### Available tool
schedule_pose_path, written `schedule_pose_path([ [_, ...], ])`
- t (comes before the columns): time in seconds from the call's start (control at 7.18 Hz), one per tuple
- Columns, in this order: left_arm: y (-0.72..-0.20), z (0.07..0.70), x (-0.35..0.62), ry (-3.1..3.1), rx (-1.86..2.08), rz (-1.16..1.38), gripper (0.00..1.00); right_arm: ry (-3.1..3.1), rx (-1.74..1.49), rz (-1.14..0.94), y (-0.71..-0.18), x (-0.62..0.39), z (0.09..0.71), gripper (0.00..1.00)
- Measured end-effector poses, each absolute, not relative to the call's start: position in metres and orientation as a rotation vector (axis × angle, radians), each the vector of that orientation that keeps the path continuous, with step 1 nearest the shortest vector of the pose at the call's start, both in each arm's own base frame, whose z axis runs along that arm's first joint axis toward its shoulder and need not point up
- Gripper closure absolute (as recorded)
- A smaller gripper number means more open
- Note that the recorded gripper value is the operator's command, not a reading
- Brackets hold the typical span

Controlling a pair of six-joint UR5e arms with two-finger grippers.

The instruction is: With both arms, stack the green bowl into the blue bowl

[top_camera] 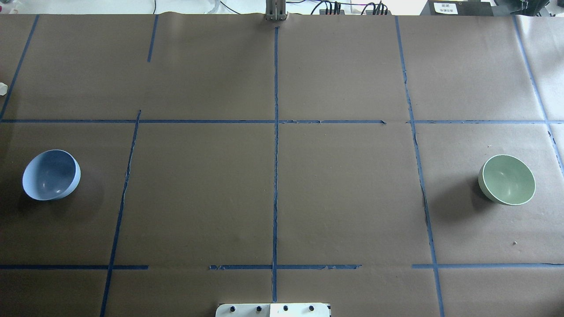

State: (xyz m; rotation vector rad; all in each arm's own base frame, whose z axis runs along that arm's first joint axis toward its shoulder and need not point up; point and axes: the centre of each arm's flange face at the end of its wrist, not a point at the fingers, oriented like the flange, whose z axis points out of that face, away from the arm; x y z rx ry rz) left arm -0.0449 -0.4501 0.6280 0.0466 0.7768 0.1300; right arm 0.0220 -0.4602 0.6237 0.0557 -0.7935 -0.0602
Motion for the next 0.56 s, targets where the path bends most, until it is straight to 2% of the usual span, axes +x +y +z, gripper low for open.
schedule_pose_path([
  [0.56,-0.4493,0.6332,-0.0419,0.778,0.032,0.121,0.00,-0.797,0.061,-0.065,-0.4574,0.0219,0.6262,0.00],
])
